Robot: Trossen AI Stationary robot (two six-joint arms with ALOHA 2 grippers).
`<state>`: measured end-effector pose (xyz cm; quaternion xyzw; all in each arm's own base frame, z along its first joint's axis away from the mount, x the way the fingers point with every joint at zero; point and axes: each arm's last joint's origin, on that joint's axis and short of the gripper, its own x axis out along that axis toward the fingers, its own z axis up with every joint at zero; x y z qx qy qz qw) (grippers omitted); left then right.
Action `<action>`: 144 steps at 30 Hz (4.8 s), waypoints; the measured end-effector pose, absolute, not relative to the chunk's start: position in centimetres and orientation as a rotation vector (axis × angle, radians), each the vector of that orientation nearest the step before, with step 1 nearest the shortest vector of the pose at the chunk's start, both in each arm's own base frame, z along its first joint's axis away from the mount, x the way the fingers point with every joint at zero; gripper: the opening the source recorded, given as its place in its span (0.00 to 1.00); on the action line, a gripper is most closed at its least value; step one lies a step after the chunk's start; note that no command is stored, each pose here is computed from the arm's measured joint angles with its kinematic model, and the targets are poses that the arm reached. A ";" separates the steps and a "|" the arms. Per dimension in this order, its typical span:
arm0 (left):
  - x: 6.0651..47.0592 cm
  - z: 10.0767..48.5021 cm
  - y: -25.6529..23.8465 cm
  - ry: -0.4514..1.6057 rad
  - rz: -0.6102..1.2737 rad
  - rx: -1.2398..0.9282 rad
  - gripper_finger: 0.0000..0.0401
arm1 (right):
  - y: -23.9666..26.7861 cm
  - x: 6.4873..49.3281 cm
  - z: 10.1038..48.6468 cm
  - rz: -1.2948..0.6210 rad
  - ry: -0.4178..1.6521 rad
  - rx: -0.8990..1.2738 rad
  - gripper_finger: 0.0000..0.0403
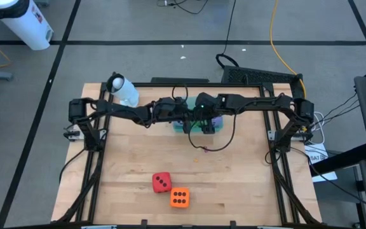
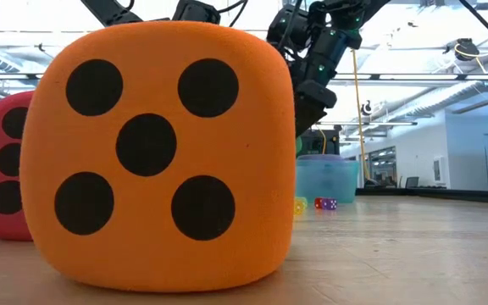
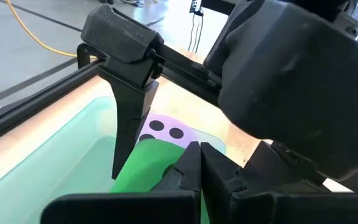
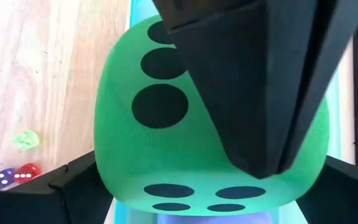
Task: Pick & Place Dice
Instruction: Put the big green dice into the green bin, then put the big red dice into the green bin
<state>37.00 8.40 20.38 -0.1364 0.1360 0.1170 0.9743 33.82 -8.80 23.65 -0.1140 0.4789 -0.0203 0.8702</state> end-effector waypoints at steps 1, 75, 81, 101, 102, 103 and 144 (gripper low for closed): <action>37.0 20.3 8.4 0.280 0.236 -0.277 0.01 | -8.8 33.9 23.7 -0.041 0.997 -0.247 0.99; 23.9 31.6 -1.4 0.414 0.287 0.095 0.01 | -3.5 19.5 36.6 -0.149 0.328 -0.118 0.80; 19.4 29.5 -2.9 0.416 0.297 0.067 0.01 | -2.1 15.3 31.7 -0.130 0.148 -0.098 0.58; 19.8 22.2 -6.0 0.600 0.157 -0.038 0.11 | -2.1 13.3 19.7 -0.092 -0.007 -0.066 0.03; 19.9 21.9 -6.1 0.612 0.155 -0.031 0.13 | -2.1 13.3 19.7 -0.092 -0.008 -0.064 0.02; 20.0 21.7 -6.3 0.626 0.154 -0.031 0.16 | -2.1 13.3 19.7 -0.091 -0.012 -0.063 0.01; 28.7 22.5 -15.3 1.125 -0.074 -0.160 0.99 | -2.7 12.6 16.7 -0.169 0.047 -0.032 0.01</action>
